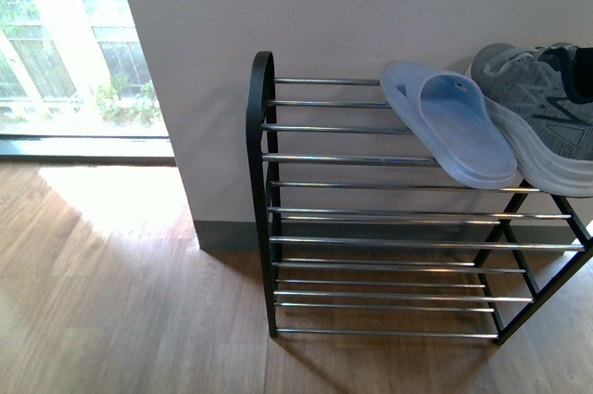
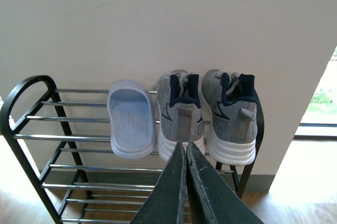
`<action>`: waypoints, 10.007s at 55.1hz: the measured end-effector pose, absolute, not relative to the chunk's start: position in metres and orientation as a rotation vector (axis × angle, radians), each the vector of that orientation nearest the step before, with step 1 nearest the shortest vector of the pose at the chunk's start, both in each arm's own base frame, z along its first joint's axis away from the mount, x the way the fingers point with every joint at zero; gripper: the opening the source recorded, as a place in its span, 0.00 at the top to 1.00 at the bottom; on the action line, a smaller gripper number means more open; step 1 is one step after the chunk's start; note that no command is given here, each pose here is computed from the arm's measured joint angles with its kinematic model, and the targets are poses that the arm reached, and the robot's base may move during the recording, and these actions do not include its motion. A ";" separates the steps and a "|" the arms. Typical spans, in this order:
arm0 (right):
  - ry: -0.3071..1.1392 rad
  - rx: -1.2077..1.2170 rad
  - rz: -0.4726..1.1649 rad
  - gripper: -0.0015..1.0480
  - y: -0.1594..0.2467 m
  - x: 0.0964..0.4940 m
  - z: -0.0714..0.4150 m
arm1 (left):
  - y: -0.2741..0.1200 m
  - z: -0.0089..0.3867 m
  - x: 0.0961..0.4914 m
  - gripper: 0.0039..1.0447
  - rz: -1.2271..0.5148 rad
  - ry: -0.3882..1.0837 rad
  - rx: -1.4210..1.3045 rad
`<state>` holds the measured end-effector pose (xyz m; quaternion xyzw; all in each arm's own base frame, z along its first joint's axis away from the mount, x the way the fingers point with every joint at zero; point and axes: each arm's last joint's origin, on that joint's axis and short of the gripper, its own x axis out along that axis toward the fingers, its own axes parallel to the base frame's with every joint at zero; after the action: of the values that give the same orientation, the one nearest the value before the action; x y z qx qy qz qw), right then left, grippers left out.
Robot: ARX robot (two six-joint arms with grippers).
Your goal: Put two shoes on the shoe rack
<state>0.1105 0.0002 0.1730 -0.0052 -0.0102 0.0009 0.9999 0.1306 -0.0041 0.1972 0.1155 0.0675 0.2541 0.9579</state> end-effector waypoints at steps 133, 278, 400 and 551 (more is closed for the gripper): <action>-0.014 -0.008 -0.001 0.09 0.000 0.097 0.170 | -0.141 0.137 0.475 0.83 0.009 0.745 0.122; -0.014 -0.007 -0.001 0.09 0.000 0.097 0.170 | -0.001 0.171 0.120 0.99 -0.004 -0.015 -0.007; -0.014 -0.007 0.001 0.09 0.000 0.097 0.170 | 0.000 0.167 0.098 0.09 -0.002 0.002 -0.004; -0.015 -0.007 -0.001 0.09 0.000 0.097 0.170 | 0.000 0.167 0.098 0.09 -0.003 0.002 -0.004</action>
<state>0.0967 0.0001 0.1697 -0.0033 -0.0075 -0.0006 1.0000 0.0978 -0.0002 0.1670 -0.0020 0.0009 -0.0013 1.0000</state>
